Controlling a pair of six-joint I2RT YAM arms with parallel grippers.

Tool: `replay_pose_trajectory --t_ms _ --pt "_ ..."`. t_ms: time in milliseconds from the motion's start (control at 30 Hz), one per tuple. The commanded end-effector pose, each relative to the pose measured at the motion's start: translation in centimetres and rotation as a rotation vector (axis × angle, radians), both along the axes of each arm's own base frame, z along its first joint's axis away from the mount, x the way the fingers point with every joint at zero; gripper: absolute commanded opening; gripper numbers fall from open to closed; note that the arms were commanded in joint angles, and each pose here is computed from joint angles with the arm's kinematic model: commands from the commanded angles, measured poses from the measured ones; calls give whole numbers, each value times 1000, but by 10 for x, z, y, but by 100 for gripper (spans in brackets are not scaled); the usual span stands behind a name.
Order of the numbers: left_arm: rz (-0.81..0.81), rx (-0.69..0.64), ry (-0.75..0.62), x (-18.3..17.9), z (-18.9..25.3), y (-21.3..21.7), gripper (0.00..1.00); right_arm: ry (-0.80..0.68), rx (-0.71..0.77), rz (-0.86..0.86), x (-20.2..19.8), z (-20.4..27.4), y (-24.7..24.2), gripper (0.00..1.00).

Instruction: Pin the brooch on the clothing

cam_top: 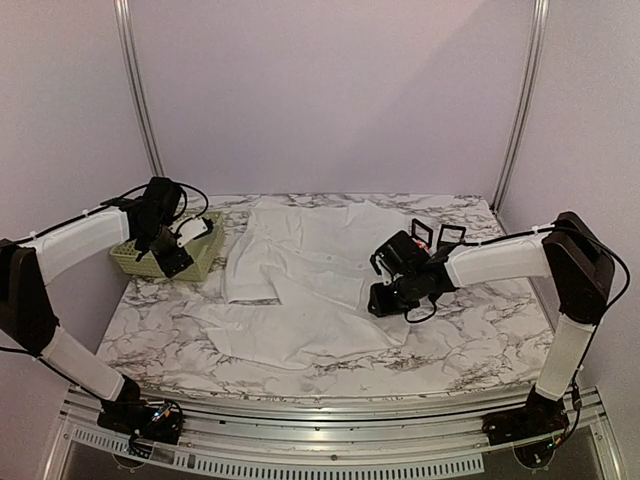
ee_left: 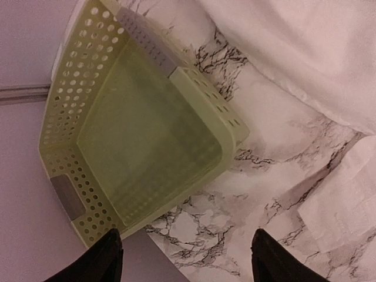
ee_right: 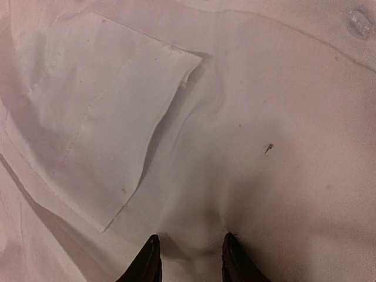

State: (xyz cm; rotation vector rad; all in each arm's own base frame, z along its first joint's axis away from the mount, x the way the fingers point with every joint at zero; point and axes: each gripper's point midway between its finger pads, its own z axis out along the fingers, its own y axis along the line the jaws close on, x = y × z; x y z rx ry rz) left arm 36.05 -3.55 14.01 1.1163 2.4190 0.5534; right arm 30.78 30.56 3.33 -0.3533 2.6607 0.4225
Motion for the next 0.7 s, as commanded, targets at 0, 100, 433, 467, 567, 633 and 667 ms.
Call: replay_pose_trajectory --t_ms 0,100,433,467,567,633,667 --pt "-253 110 38 5 -16 -3 76 97 -224 -106 -20 -25 -70 35" --pt "-320 165 142 7 -37 -2 74 60 -242 -116 -14 -15 -76 35" --pt "-75 234 -36 100 -45 18 63 44 -156 -34 -12 -4 -55 36" --pt "-45 243 -71 113 -42 20 63 44 -149 -28 -12 -3 -53 36" --pt "27 264 -133 150 -40 22 63 34 -119 -6 -14 4 -45 37" --pt "75 273 -156 171 -33 23 64 15 -92 12 -15 15 -37 38" --pt "90 264 -162 177 -27 22 66 3 -70 9 -13 26 -34 39"
